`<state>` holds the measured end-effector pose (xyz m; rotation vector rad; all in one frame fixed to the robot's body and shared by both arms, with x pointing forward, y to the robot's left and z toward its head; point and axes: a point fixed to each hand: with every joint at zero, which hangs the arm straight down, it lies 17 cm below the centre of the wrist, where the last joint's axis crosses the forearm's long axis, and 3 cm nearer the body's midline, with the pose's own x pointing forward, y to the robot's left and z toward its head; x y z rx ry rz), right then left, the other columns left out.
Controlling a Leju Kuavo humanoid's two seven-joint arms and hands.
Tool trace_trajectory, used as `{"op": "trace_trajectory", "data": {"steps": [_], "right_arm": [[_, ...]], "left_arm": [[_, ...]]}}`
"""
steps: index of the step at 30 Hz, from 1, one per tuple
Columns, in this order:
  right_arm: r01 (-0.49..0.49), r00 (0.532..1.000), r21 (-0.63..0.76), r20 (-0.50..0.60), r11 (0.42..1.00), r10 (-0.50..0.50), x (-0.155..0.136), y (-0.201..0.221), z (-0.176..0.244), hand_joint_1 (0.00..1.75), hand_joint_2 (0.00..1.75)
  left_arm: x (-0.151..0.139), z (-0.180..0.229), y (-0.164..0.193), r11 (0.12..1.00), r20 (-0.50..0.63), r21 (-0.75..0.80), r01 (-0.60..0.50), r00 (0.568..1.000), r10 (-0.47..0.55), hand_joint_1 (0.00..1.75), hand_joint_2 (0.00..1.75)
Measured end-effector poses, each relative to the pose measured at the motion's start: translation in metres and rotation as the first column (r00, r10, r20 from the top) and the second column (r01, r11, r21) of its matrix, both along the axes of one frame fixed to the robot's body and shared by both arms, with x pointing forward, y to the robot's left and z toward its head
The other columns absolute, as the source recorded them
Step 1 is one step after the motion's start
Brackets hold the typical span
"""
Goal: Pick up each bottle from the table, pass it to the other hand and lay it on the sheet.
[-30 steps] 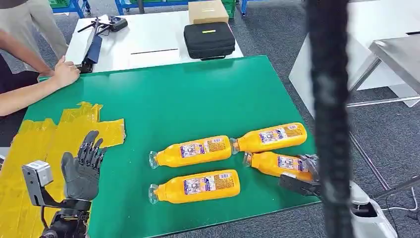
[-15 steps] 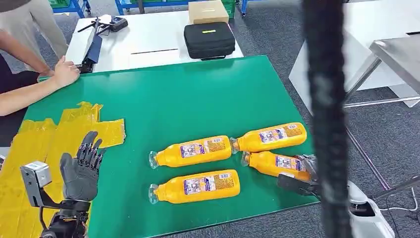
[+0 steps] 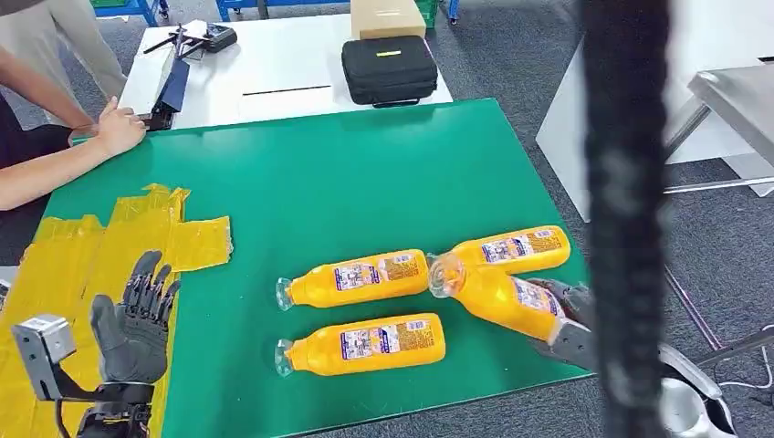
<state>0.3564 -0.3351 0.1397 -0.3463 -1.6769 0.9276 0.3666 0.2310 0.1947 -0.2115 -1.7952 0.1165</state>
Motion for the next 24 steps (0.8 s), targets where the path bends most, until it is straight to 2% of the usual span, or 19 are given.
{"op": "trace_trajectory", "data": {"steps": [6,7,8,12,15,22,23,24], "right_arm": [[-0.003,0.999,0.035,0.034,0.999,0.002,0.001,0.0,0.013,1.75,1.75],[0.004,0.972,0.17,0.232,0.985,-0.044,0.0,-0.015,0.1,1.75,1.75],[0.059,0.944,0.137,0.315,0.989,-0.1,-0.006,-0.025,0.131,1.75,1.75],[0.169,0.919,0.089,0.347,0.982,-0.189,0.001,-0.04,0.139,1.75,1.75],[0.216,0.899,0.098,0.368,0.971,-0.237,0.014,-0.042,0.147,1.75,1.75],[0.215,0.89,0.133,0.381,0.967,-0.25,0.026,-0.034,0.152,1.75,1.75],[0.214,0.89,0.135,0.381,0.967,-0.25,0.026,-0.034,0.152,1.75,1.75],[0.212,0.89,0.138,0.381,0.967,-0.25,0.026,-0.033,0.152,1.75,1.75]], "left_arm": [[0.0,0.001,0.001,1.0,0.003,-0.001,-0.004,1.0,0.004,0.0,0.0],[-0.002,0.005,0.005,1.0,0.018,-0.012,-0.017,1.0,0.017,0.0,0.0],[-0.003,0.007,0.006,1.0,0.025,-0.021,-0.019,0.999,0.02,0.0,0.0],[-0.004,0.009,0.003,0.999,0.032,-0.037,0.001,0.999,0.0,0.0,0.0],[-0.001,0.018,-0.005,0.998,0.057,-0.043,0.036,0.998,-0.033,0.0,0.0],[0.004,0.029,-0.013,0.997,0.084,-0.047,0.06,0.995,-0.056,0.0,0.0],[0.004,0.029,-0.013,0.997,0.084,-0.047,0.06,0.995,-0.056,0.0,1.75],[0.004,0.029,-0.013,0.997,0.083,-0.05,0.062,0.995,-0.058,0.0,1.75]]}}
